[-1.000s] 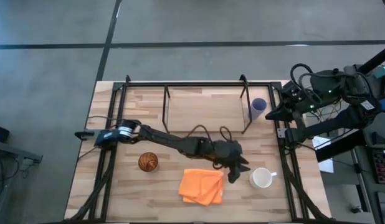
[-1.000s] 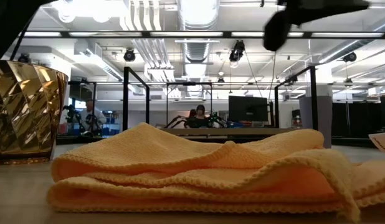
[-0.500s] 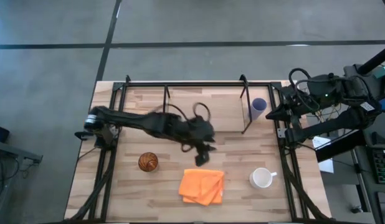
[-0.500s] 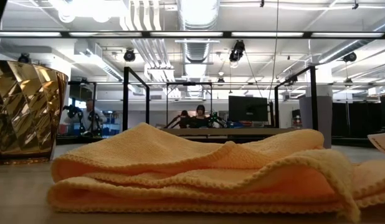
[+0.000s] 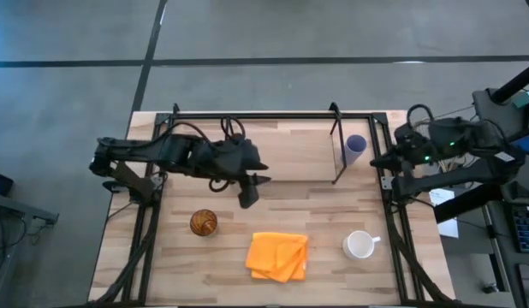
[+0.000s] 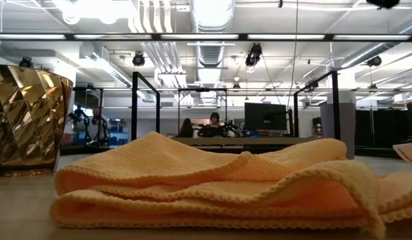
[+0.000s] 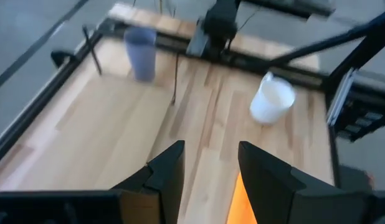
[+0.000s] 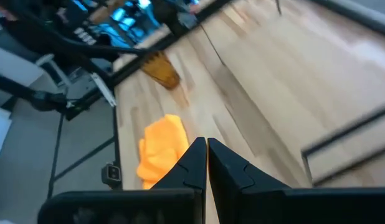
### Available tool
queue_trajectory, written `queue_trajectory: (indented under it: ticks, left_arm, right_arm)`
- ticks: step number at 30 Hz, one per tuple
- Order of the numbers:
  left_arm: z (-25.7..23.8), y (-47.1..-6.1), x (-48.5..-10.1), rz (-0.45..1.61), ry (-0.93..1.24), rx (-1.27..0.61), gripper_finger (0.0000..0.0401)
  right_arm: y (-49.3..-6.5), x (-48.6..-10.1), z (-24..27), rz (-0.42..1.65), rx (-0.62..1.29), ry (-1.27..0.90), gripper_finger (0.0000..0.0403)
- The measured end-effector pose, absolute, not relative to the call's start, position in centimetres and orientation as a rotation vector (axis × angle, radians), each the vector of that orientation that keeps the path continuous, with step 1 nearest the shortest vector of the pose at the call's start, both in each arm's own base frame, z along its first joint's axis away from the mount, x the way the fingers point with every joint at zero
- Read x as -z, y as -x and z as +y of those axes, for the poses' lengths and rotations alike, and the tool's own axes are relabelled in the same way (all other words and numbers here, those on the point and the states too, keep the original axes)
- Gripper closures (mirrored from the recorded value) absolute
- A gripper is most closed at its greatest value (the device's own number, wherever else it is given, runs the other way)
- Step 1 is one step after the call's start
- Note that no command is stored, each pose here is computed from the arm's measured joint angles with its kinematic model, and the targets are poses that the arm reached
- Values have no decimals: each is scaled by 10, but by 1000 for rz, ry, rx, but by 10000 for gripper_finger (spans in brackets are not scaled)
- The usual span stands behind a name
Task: Stack small to large cups/mugs on shelf
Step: Adjust the brown cup
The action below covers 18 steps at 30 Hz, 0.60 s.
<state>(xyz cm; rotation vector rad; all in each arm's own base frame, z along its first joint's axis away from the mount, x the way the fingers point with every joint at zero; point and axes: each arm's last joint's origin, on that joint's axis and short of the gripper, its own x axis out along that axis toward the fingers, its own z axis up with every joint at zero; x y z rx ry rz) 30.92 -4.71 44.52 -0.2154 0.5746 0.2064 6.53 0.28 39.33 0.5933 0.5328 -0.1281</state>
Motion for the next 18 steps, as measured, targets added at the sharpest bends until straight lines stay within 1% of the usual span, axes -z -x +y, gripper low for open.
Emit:
queue_trajectory:
  ticks: [6,10,14,18]
  left_arm:
    - [-48,-312,-416,694,274,-250,265]
    - [-53,-322,-394,724,346,-216,265]
    - [-57,-335,-376,677,392,-126,265]
    - [-60,-344,-363,618,424,-62,265]
  right_arm:
    - [-77,-353,3,626,186,-676,394]
    - [-85,-331,7,733,159,-812,394]
    - [-90,-315,11,856,96,-957,394]
    - [-90,-308,15,941,65,-1121,394]
